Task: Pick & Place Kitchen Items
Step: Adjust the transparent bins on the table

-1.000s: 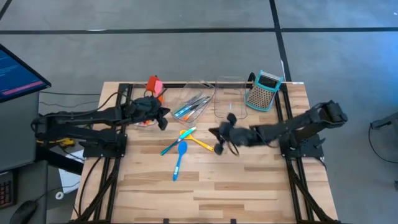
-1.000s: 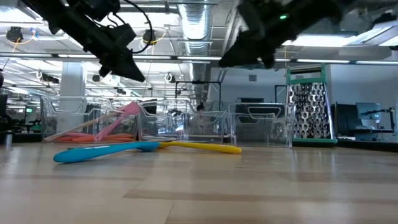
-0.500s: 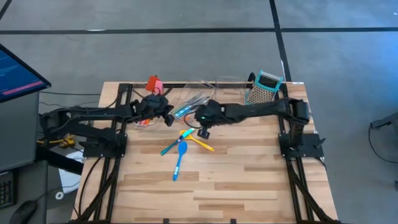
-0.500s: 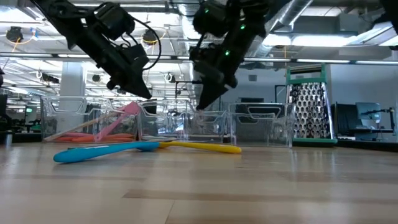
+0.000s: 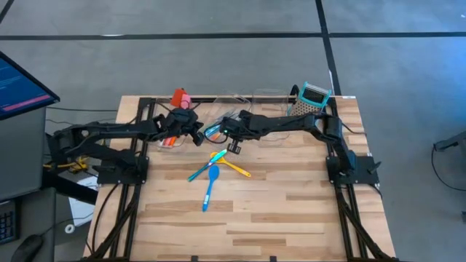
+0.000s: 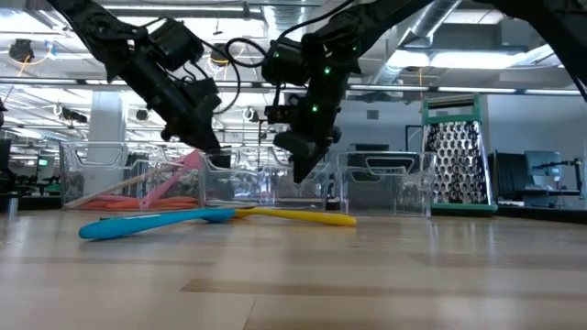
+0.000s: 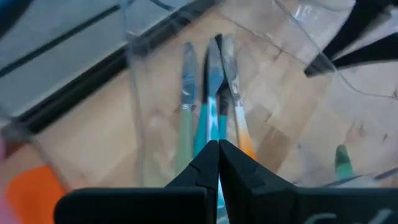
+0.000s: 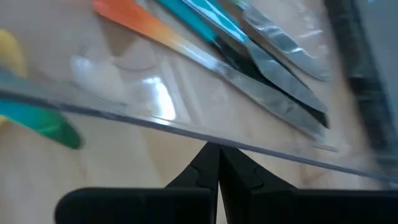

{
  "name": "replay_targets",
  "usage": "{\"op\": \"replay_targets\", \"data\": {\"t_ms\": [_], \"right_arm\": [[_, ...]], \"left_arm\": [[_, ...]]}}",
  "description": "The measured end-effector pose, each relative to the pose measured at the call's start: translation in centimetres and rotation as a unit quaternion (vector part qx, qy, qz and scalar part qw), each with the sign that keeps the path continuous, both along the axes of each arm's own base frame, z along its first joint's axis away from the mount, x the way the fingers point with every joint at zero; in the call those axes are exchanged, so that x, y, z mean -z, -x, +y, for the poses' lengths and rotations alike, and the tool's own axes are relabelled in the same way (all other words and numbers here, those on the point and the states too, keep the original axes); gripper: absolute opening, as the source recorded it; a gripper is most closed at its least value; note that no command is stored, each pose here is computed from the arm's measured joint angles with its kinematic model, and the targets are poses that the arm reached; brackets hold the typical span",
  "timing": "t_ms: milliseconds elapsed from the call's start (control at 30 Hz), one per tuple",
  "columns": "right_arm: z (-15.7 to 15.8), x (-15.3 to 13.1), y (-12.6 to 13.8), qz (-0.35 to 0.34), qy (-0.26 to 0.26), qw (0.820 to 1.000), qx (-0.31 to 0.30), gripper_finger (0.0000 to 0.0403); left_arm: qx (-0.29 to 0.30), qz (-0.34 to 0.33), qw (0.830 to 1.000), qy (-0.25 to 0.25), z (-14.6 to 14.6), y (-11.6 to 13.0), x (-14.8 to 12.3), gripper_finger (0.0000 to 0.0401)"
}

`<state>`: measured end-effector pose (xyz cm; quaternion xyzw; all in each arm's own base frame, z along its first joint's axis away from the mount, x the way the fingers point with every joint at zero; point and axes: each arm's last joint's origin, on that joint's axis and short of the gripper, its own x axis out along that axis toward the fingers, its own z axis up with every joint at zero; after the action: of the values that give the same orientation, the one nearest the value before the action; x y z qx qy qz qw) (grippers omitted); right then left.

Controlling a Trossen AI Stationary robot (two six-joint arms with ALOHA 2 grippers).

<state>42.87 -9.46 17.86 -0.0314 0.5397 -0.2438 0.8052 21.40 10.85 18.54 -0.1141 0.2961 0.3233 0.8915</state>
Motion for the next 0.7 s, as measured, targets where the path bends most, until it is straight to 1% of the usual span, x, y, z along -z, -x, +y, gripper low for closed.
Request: {"op": "replay_targets", "data": {"t_ms": [133,200,300,367,467,567,700], "right_arm": [[-0.3,0.0,0.1,0.004,0.017,1.0,0.01,0.0],[-0.4,0.0,0.1,0.007,0.034,0.999,0.018,0.0],[-0.9,-0.1,0.2,0.012,0.05,0.998,0.023,0.0],[-1.4,-0.1,0.4,0.013,0.05,0.998,0.028,0.0],[-2.4,-0.2,0.5,0.008,0.052,0.998,0.033,0.0],[-3.4,-0.2,0.5,-0.002,0.042,0.999,0.027,0.0],[-4.4,-0.3,0.5,-0.02,0.027,0.999,0.024,0.0]], "left_arm": [[0.006,0.01,1.0,0.012,0.4,-0.8,1.2,0.0001],[0.007,0.017,1.0,0.016,0.6,-1.3,1.9,0.0001],[0.026,0.012,0.999,0.033,0.6,-1.7,2.7,0.0001],[0.034,0.003,0.998,0.058,0.6,-1.8,3.0,0.0001],[0.042,0.022,0.995,0.089,0.2,-1.4,3.8,0.0001],[0.052,0.0,0.995,0.083,0.1,-1.8,3.2,0.0001],[0.051,0.003,0.995,0.082,0.1,-1.8,3.3,0.0001]]}}
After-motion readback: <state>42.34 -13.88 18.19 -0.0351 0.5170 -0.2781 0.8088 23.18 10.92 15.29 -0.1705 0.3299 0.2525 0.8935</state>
